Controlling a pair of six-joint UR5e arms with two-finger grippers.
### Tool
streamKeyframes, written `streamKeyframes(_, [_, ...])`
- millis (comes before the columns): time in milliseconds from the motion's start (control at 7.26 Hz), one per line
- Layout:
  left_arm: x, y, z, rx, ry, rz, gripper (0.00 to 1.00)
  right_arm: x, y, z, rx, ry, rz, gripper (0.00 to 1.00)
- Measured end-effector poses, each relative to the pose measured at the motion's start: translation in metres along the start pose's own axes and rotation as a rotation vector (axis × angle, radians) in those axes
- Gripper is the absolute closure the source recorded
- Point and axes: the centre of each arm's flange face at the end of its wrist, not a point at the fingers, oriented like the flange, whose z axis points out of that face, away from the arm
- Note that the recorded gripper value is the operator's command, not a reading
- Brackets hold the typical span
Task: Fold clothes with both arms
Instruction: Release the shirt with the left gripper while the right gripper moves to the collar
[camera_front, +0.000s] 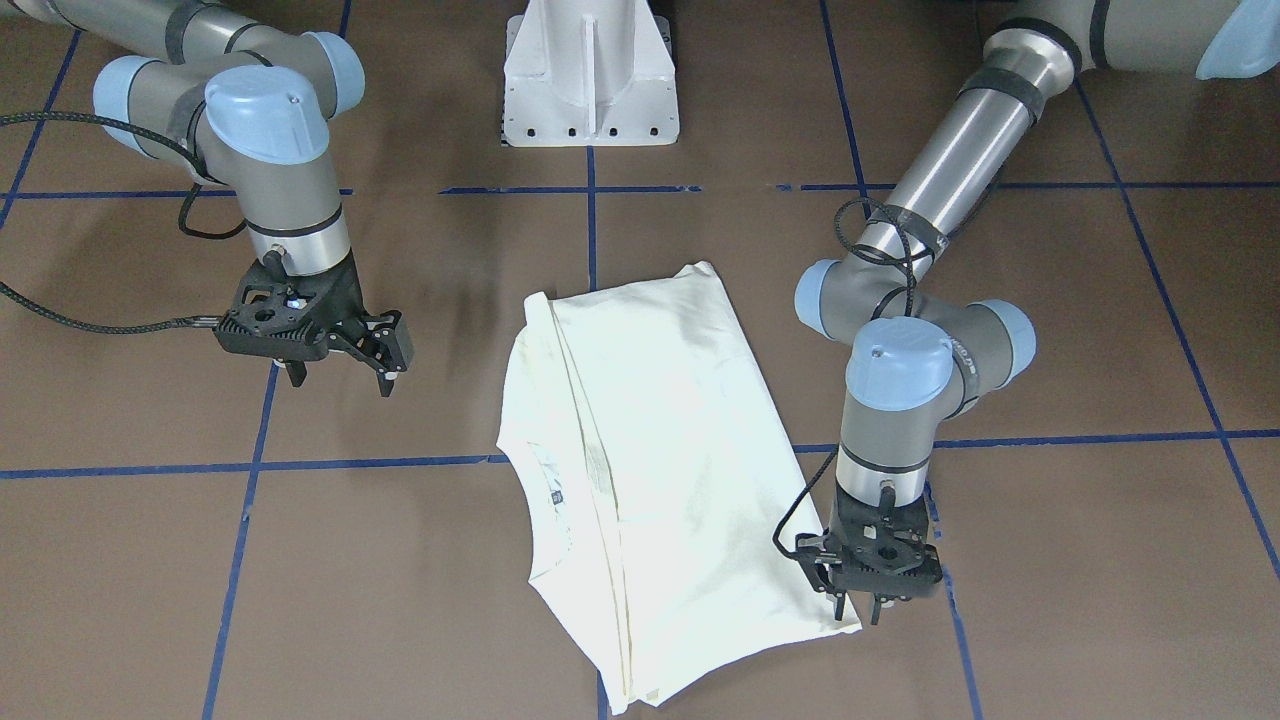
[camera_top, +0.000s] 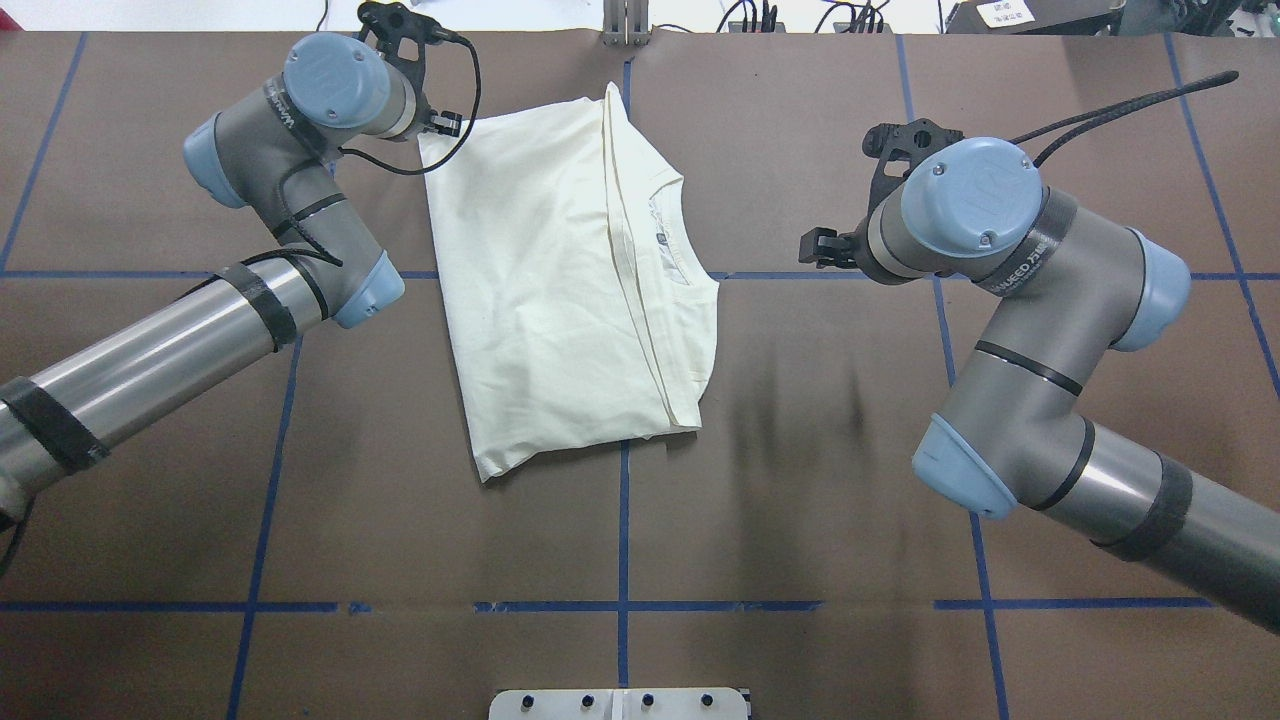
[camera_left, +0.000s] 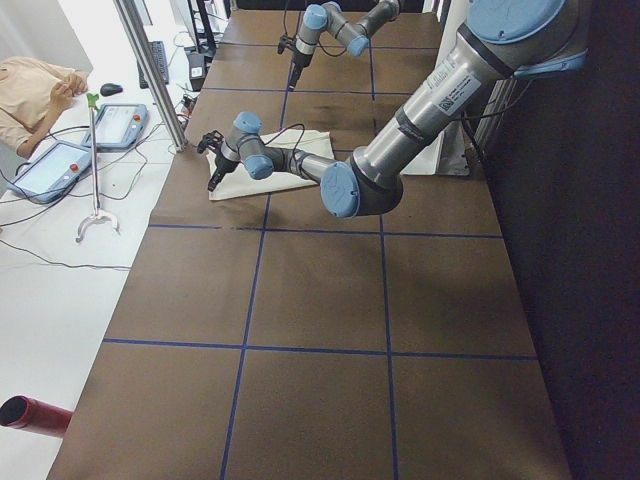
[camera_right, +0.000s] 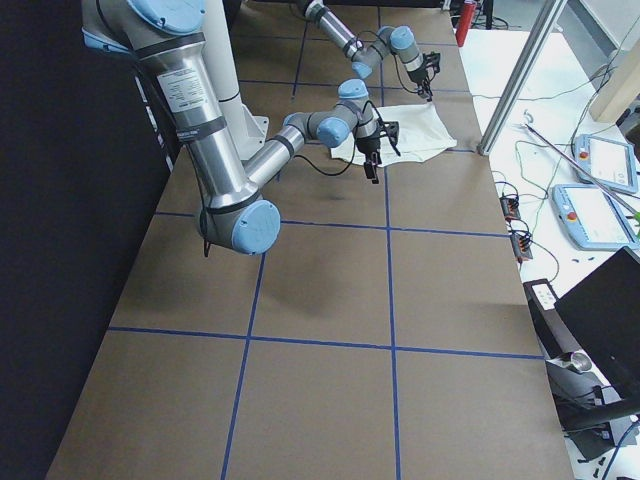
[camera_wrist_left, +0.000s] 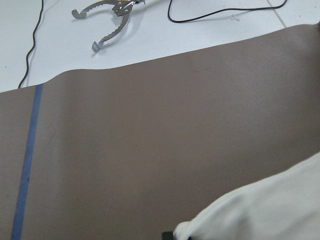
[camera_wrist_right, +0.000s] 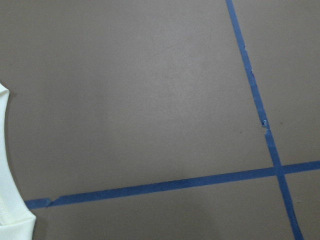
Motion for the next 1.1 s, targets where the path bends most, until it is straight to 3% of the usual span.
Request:
streamKeyframes(138, [-0.025, 0.001, -0.008, -0.005, 0.027, 0.033, 0.0, -0.012, 0.008, 0.004, 0.004, -0.047, 0.029, 0.1])
streamKeyframes(275, [-0.048, 0.008, -0.021, -0.024, 0.081, 0.051, 0.0, -0.03, 0.017, 0.012, 0.002, -0.097, 0.084, 0.3])
streamKeyframes(413, [-0.062, 0.018, -0.037, -0.028, 0.124, 0.065, 0.0, -0.053, 0.024, 0.02, -0.005, -0.139, 0.137, 0.37])
streamKeyframes(551, [-0.068, 0.024, -0.046, -0.025, 0.146, 0.073, 0.0, -0.074, 0.03, 0.029, -0.019, -0.156, 0.184, 0.37])
streamKeyframes(1101, [-0.072, 0.028, -0.051, -0.023, 0.157, 0.077, 0.0, -0.125, 0.047, 0.065, -0.016, -0.106, 0.229, 0.45])
